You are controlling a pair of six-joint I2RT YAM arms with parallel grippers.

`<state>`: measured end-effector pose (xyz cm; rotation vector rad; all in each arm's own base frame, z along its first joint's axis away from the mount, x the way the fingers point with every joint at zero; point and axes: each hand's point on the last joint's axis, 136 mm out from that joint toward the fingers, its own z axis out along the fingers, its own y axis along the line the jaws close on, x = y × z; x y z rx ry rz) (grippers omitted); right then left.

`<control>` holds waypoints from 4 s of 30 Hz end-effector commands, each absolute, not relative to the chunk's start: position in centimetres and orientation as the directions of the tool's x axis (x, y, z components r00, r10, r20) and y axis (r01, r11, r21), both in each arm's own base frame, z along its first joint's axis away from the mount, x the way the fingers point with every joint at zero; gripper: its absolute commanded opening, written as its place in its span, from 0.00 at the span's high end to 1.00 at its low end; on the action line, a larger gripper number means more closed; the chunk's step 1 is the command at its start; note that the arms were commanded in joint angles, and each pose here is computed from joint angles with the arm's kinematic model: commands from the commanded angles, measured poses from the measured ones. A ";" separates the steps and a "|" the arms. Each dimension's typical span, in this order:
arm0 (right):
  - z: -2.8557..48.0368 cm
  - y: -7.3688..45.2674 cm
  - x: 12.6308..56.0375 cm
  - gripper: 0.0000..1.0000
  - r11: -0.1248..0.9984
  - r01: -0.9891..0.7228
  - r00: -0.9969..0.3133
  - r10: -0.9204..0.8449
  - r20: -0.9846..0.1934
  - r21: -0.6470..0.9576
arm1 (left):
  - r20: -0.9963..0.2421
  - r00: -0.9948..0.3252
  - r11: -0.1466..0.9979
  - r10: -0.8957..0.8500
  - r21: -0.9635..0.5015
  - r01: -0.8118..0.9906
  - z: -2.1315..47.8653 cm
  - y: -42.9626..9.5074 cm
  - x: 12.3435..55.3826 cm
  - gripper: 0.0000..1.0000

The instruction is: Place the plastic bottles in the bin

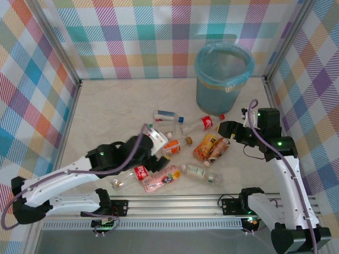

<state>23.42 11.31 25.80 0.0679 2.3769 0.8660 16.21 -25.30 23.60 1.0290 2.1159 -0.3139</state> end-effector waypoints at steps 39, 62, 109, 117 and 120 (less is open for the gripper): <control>24.3 16.4 21.0 0.19 0.753 -0.222 -0.902 0.081 -0.423 0.619 | -0.095 -0.685 0.692 0.722 0.138 0.709 4.0 -22.6 10.6 0.17; 25.4 16.6 21.3 0.22 0.756 -0.231 -0.897 0.077 -0.434 0.613 | -0.114 -0.649 0.659 0.752 0.143 0.738 6.3 -23.1 11.0 0.36; 42.1 23.1 26.7 0.40 0.566 -0.531 -0.744 0.045 -0.666 0.631 | -0.807 -0.477 0.745 0.349 -0.070 0.664 33.1 -32.1 21.9 0.40; 42.1 23.3 27.3 0.48 0.578 -0.529 -0.747 0.030 -0.664 0.621 | -0.821 -0.471 0.730 0.322 -0.101 0.676 33.5 -32.7 21.8 0.40; 42.1 23.3 27.4 0.54 0.579 -0.529 -0.747 0.028 -0.664 0.620 | -0.822 -0.472 0.727 0.317 -0.109 0.678 33.4 -32.8 21.8 0.40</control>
